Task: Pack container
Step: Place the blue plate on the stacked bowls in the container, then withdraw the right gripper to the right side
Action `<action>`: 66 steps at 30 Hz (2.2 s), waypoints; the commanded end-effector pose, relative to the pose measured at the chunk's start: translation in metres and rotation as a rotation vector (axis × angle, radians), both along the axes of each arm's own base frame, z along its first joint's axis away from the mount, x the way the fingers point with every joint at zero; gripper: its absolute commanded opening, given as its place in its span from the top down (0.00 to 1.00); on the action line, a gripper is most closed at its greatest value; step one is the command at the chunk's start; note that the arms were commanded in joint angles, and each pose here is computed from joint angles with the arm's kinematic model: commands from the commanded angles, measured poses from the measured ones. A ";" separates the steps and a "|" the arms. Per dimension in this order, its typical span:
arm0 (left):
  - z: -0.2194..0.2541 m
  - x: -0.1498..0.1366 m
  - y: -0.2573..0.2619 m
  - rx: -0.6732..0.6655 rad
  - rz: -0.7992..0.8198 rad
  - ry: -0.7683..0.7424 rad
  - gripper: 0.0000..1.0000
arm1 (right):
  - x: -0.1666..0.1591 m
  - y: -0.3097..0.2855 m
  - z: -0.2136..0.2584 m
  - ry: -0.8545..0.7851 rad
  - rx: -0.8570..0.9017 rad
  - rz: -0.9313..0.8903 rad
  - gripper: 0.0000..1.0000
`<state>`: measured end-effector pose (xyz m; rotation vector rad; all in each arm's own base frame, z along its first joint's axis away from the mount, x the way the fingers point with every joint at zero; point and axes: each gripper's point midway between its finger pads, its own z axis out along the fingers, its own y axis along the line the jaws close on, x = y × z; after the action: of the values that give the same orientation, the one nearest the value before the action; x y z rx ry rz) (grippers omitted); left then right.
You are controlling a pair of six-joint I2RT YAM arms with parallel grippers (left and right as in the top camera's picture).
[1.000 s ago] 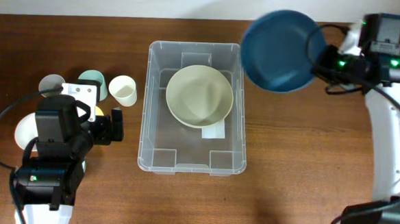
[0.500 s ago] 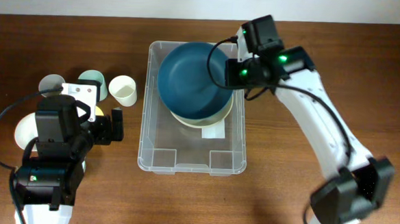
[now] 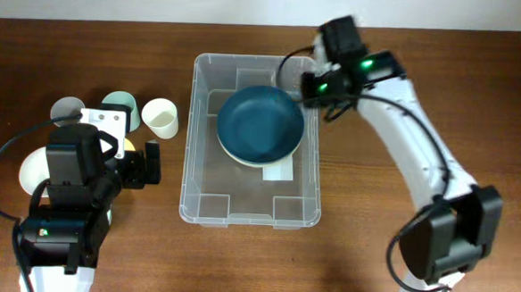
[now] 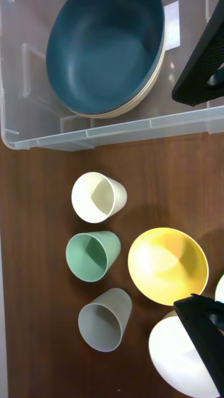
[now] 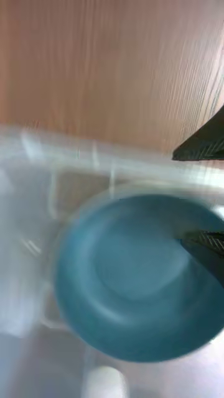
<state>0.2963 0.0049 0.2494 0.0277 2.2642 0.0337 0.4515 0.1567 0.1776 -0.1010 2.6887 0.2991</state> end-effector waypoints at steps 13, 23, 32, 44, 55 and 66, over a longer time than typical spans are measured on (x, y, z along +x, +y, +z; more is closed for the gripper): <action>0.011 0.001 0.000 -0.005 0.006 -0.028 0.00 | 0.034 -0.117 -0.005 0.047 0.098 -0.209 0.75; 0.011 0.001 0.000 -0.005 0.006 -0.028 0.00 | 0.025 -0.046 -0.047 0.132 0.123 0.058 0.78; 0.011 0.001 0.000 -0.005 0.006 -0.028 0.00 | 0.016 -0.020 -0.050 0.155 0.124 0.112 0.78; 0.011 0.001 0.001 -0.004 0.006 -0.028 0.00 | 0.019 -0.024 -0.058 0.158 0.095 0.101 0.78; 0.011 0.001 0.001 -0.004 0.007 -0.028 0.00 | 0.018 -0.007 -0.067 0.162 0.165 0.210 0.79; 0.011 0.001 0.001 -0.003 0.008 -0.028 0.00 | 0.032 -0.040 -0.073 0.152 0.064 0.046 0.77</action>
<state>0.2963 0.0049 0.2493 0.0272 2.2646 0.0335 0.4782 0.1404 0.1116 -0.2793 2.7878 0.5565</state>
